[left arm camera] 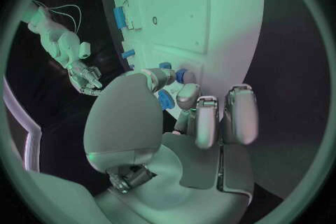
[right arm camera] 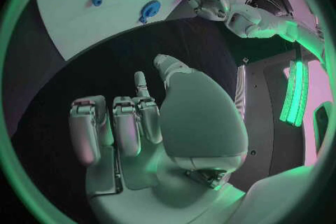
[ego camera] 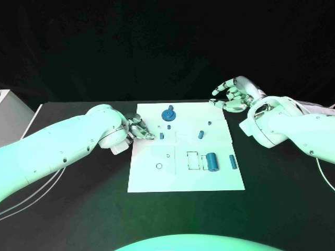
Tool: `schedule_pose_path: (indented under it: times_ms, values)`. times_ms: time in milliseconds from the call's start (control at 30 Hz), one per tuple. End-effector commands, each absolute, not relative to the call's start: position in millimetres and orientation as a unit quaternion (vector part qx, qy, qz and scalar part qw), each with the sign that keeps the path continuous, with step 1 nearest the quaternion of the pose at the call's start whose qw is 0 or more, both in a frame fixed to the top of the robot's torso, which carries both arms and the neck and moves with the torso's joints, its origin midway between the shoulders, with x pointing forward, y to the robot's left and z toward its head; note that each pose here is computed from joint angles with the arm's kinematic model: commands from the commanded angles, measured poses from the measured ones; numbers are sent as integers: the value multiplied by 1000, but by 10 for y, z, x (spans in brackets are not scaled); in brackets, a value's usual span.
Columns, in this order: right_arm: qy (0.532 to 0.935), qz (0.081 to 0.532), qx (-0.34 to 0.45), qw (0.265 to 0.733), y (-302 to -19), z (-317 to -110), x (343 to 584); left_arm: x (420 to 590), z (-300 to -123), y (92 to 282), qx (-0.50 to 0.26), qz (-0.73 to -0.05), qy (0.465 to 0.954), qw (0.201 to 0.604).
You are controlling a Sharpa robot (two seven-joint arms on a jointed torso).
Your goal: Assemble the parts on the task board
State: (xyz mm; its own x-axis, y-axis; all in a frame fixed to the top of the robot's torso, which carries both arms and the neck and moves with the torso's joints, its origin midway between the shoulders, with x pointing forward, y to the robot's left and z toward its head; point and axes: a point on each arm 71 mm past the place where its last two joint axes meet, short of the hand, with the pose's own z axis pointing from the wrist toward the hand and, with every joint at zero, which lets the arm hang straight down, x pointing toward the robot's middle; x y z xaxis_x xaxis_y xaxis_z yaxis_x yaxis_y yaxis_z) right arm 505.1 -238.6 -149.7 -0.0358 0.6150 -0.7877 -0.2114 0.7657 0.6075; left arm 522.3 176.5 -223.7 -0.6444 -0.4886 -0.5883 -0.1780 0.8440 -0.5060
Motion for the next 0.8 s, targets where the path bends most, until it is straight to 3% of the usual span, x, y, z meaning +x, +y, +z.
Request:
schedule_pose_path:
  times_ms: [33, 533, 800]
  values:
    - [654, 307, 146, 676, -2371, -1498, 5048, 5166, -2295, 1709, -198, -220, 891, 344]
    - [656, 305, 146, 675, -2376, -1510, 5060, 5218, -2195, 1770, -250, -252, 886, 298]
    - [657, 304, 147, 674, -2375, -1521, 5065, 5295, -2095, 1828, -264, -258, 882, 293]
